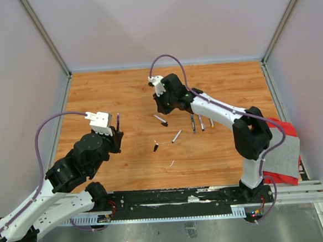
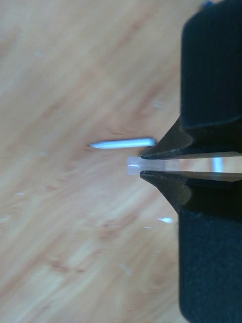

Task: Insert the pens into the pen caps
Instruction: Adjust the pen cap at the center of the board.

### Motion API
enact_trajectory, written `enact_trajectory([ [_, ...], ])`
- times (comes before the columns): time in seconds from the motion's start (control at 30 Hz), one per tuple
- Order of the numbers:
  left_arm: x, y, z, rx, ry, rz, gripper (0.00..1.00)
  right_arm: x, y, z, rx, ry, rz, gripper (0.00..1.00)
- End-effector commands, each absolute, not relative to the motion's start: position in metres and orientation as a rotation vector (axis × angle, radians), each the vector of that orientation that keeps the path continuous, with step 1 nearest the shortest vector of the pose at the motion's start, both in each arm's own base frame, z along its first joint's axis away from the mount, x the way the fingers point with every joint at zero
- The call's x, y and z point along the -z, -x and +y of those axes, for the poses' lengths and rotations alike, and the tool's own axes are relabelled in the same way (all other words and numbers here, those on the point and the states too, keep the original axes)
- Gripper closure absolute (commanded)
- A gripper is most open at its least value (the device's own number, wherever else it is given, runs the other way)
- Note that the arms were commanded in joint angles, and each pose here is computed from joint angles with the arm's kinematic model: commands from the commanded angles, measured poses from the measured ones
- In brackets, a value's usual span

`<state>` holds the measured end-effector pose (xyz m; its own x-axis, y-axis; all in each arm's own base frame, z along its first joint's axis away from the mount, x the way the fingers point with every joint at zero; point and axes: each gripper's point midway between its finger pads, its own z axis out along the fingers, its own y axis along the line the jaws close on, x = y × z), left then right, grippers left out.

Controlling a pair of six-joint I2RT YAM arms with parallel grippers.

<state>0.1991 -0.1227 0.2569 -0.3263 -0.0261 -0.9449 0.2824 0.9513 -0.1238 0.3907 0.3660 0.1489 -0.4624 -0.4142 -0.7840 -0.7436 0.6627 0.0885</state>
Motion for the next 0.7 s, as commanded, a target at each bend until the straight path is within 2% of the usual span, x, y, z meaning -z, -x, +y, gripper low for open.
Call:
enact_trajectory([
  [0.0,-0.263,-0.202,-0.123,0.319,-0.177,1.852,1.00,-0.143,-0.340,0.331,-0.500,0.806,2.221,0.95],
  [0.33,-0.262,-0.202,-0.124,0.320,-0.179,1.855,1.00,-0.077,-0.222,0.252,-0.349,0.612,2.431,0.95],
  [0.5,-0.261,-0.202,-0.125,0.320,-0.183,1.857,1.00,-0.048,-0.196,0.227,-0.338,0.447,2.467,0.95],
  [0.67,-0.259,-0.202,-0.126,0.319,-0.189,1.863,1.00,-0.024,-0.181,0.214,-0.265,0.452,2.534,0.93],
])
